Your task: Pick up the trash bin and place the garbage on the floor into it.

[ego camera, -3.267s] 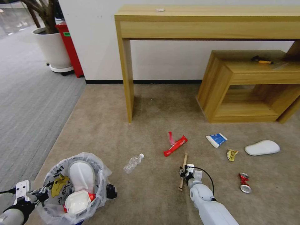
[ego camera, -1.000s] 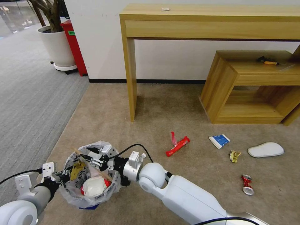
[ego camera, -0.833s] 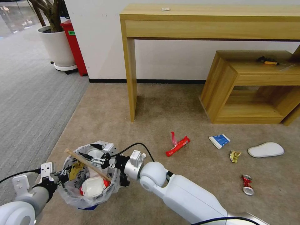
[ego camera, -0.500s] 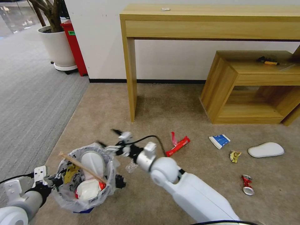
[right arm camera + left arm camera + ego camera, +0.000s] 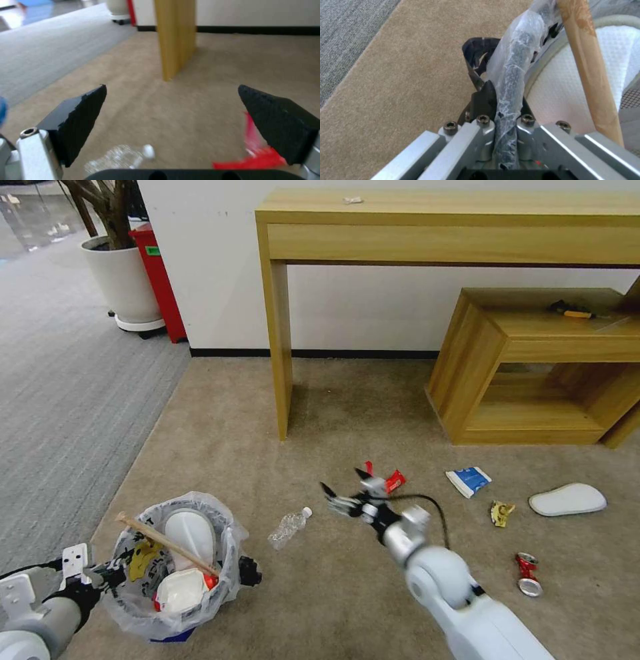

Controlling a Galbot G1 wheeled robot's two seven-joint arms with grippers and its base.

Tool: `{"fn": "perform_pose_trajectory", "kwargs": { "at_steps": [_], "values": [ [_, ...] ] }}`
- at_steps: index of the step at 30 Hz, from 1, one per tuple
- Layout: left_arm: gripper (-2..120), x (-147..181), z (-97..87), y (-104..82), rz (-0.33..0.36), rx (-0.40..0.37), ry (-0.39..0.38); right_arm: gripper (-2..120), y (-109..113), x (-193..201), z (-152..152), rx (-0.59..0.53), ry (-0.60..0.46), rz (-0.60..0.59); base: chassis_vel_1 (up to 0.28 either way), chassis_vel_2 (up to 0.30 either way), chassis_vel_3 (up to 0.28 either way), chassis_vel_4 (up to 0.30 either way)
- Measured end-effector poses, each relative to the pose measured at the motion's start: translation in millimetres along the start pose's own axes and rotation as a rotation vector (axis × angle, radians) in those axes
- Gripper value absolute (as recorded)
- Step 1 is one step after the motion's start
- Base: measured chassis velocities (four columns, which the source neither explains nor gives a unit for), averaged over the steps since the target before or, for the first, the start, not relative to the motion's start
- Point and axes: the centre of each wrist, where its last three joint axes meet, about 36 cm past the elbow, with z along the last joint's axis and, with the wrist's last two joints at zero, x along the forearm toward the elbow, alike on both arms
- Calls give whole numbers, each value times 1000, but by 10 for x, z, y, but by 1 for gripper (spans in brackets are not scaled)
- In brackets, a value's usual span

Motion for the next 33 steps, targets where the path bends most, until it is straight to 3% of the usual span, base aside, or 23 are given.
{"fn": "perform_pose_trajectory", "kwargs": {
  "at_steps": [4, 14, 33],
  "values": [
    [1, 5, -3, 6, 1, -4, 1, 100, -106, 176, 25, -2, -16, 36, 0, 0, 0, 0],
    [1, 48, -45, -38, 11, -18, -12, 100, 28, -38, -76, -29, -62, 24, -9, 52, 1, -49],
    [1, 35, -32, -16, 12, -9, -10, 100, 120, -109, 108, -57, -8, 12, -17, 245, 13, -236]
  ]
}}
